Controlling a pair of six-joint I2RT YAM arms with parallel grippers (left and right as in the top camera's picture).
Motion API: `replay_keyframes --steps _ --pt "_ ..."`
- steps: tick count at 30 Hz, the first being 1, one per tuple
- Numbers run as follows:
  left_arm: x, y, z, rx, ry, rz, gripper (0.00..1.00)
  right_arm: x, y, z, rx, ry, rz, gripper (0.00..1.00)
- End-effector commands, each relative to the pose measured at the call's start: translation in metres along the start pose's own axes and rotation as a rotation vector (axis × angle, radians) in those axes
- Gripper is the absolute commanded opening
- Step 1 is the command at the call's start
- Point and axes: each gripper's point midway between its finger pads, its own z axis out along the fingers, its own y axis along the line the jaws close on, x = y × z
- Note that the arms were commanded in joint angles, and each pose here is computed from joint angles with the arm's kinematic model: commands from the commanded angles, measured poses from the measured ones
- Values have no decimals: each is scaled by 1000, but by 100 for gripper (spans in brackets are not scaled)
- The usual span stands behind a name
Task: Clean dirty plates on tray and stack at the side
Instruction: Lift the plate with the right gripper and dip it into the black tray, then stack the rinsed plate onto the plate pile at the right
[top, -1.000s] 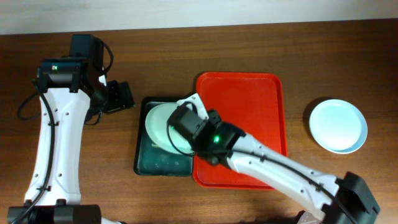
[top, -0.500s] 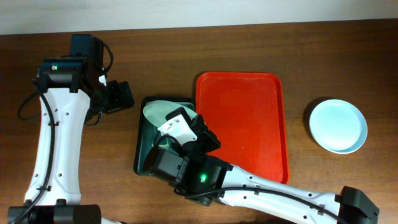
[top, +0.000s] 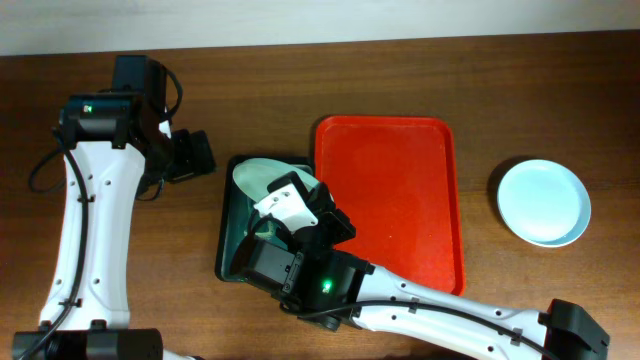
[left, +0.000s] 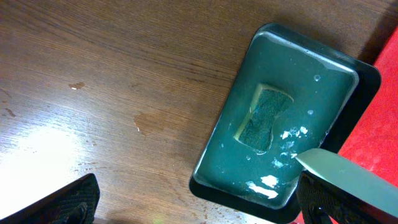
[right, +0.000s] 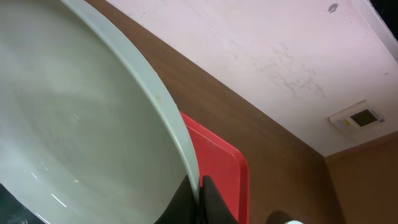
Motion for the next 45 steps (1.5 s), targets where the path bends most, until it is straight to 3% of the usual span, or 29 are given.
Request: replay_keyframes --steps 1,4,7,8,9,11,12,15,18,20,22,27,33,34,35,36,39,43,44,45 --pt "-3 1 -7 4 -25 -7 99 -10 -13 -7 24 -30 47 4" --pt "-3 1 -7 4 -25 -7 99 -1 1 -1 -73 24 117 4" --pt "-3 1 -7 4 -25 -7 99 57 9 41 -217 358 393 4" --pt "-3 1 -7 4 -25 -6 99 67 16 46 -314 454 435 4" --pt "-3 1 -7 4 -25 -6 99 70 25 48 -556 572 476 4" --pt "-3 1 -7 4 -25 -7 99 50 14 37 -931 591 542 4" --pt "-3 1 -7 4 -25 -7 99 45 -11 41 -960 587 623 4" --pt "-3 1 -7 4 -25 -6 99 74 -121 75 -732 587 875 4" --pt "-3 1 -7 4 -25 -6 99 149 -209 93 -464 699 1128 4" --pt "-3 1 -7 4 -25 -7 99 187 -241 94 -344 760 1232 4" --pt "-3 1 -7 4 -25 -7 99 253 -292 90 -145 831 1407 4" --pt "-3 1 -7 4 -25 -7 99 374 -333 67 289 1075 1547 4" --pt "-3 1 -7 4 -25 -6 100 424 -293 84 230 1307 1561 4" --pt "-3 1 -7 4 -25 -7 99 422 -287 88 172 1309 1532 19" --pt "-3 1 -7 4 -25 -7 99 411 -282 94 82 1274 1523 44" --pt "-3 1 -7 4 -25 -7 99 398 -280 98 18 1231 1537 53" --pt "-3 1 -7 4 -25 -7 99 338 -293 96 -84 1040 1498 62" --pt "-3 1 -7 4 -25 -7 99 196 -285 52 -326 633 1255 64" --pt "-3 1 -7 4 -25 -7 99 157 -270 31 -389 529 1150 67" --pt "-3 1 -7 4 -25 -6 100 126 -252 13 -460 450 1061 78"
